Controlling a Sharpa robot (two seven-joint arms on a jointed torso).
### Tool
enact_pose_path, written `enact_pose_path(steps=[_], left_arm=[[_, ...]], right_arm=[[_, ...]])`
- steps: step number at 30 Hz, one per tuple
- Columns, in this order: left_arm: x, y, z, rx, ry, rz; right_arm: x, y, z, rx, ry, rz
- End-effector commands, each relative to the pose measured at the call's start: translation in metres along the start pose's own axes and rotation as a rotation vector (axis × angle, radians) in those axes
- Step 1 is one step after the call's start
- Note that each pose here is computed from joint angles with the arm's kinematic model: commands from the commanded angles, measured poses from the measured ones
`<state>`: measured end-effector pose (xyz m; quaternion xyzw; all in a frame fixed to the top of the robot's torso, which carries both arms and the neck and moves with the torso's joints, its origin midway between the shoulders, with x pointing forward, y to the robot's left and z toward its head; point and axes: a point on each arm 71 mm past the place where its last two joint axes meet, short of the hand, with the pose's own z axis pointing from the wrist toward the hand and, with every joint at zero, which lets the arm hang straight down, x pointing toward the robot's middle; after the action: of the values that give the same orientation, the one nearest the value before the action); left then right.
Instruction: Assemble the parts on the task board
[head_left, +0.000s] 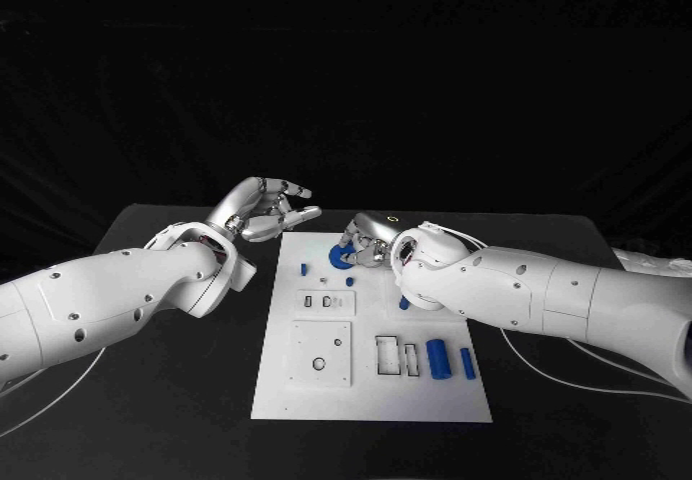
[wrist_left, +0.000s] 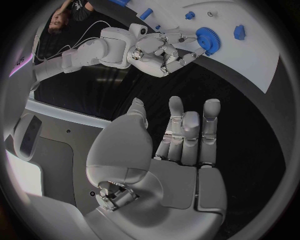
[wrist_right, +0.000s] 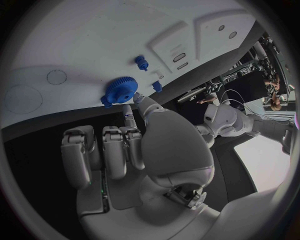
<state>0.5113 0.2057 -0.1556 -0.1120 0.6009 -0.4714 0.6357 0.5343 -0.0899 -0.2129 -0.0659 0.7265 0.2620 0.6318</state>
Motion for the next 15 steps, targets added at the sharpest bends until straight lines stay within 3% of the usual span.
enact_pose_path(steps=[1, 15], left_arm=[[0.0007, -0.0023, 0.0010, 0.014, 0.004, -0.001], [0.0004, -0.0020, 0.0010, 0.012, 0.004, 0.000]], right_arm=[[0.0026, -0.0003, 0.0005, 0.006, 0.031, -0.021], [0.0056, 0.0003, 0.0029, 0.027, 0.065, -0.035]])
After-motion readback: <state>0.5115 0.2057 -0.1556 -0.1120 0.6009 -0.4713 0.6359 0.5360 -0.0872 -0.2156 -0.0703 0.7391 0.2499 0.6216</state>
